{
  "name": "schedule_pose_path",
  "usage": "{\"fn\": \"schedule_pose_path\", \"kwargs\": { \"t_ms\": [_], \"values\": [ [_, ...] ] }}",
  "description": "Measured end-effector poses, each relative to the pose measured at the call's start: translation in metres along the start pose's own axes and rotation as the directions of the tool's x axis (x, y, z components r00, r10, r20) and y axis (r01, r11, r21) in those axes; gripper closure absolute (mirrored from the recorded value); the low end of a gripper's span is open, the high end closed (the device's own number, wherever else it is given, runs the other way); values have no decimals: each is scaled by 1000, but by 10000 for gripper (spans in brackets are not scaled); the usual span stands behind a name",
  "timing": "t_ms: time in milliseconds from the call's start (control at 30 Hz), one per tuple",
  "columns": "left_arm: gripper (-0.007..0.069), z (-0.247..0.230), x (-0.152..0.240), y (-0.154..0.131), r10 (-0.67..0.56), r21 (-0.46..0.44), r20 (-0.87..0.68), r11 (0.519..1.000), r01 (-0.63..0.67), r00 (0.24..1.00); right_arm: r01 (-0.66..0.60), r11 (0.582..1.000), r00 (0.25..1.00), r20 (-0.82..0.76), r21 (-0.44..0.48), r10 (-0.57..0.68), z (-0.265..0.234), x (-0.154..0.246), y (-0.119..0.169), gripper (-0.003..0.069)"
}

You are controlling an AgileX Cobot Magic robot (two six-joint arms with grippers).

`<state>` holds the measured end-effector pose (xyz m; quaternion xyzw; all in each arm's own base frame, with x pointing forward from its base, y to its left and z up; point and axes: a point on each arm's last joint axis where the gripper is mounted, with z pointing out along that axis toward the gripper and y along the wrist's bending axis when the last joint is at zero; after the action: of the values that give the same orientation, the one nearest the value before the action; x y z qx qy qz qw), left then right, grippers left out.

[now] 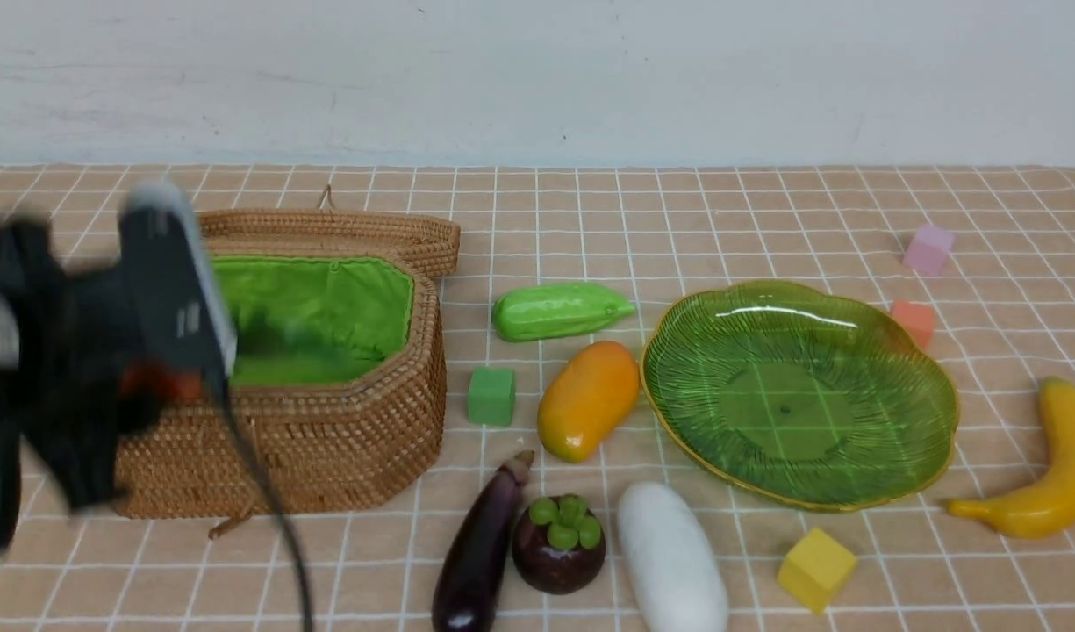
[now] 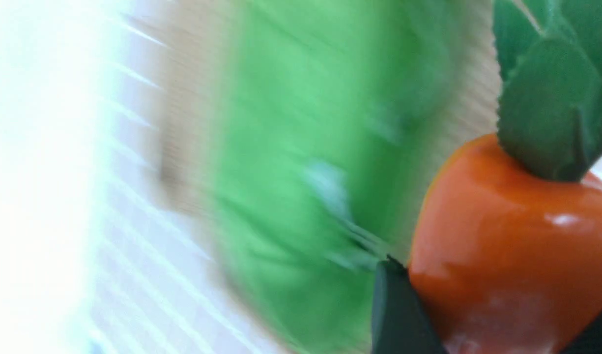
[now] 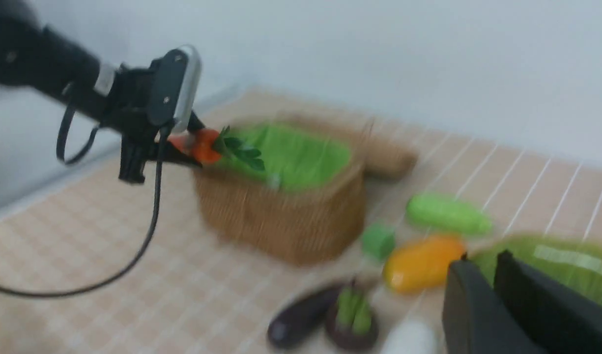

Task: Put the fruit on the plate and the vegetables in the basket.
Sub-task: Use the left arm to grab a carrot and put it into the left basket, then use the left arm to grab an eggplant and put it into the left basket

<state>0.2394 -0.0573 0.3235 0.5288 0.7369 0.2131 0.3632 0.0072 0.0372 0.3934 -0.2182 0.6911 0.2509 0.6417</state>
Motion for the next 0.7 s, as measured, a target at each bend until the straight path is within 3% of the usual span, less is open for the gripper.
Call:
{"fn": "schedule_pose_path", "kwargs": {
  "t_ms": [200,367,433,567,700],
  "values": [
    [263,52,-32,39,-42,20,-21,999,43,999,-37,999,997,62,-1,37,0,-6,0,560],
    [259,90,-35,37,-7,74,-95,997,14,995,-41,999,997,63,-4,41,0,-6,0,560],
    [219,93,-33,35,5,91,-122,996,6,993,-41,999,997,60,-5,41,0,-6,0,560],
    [69,85,-32,38,-7,82,-125,996,18,992,-43,999,997,58,-6,43,0,-5,0,560],
    [0,67,-34,40,-127,80,-100,988,135,987,-72,997,996,57,-8,72,0,-5,0,558]
  ]
}}
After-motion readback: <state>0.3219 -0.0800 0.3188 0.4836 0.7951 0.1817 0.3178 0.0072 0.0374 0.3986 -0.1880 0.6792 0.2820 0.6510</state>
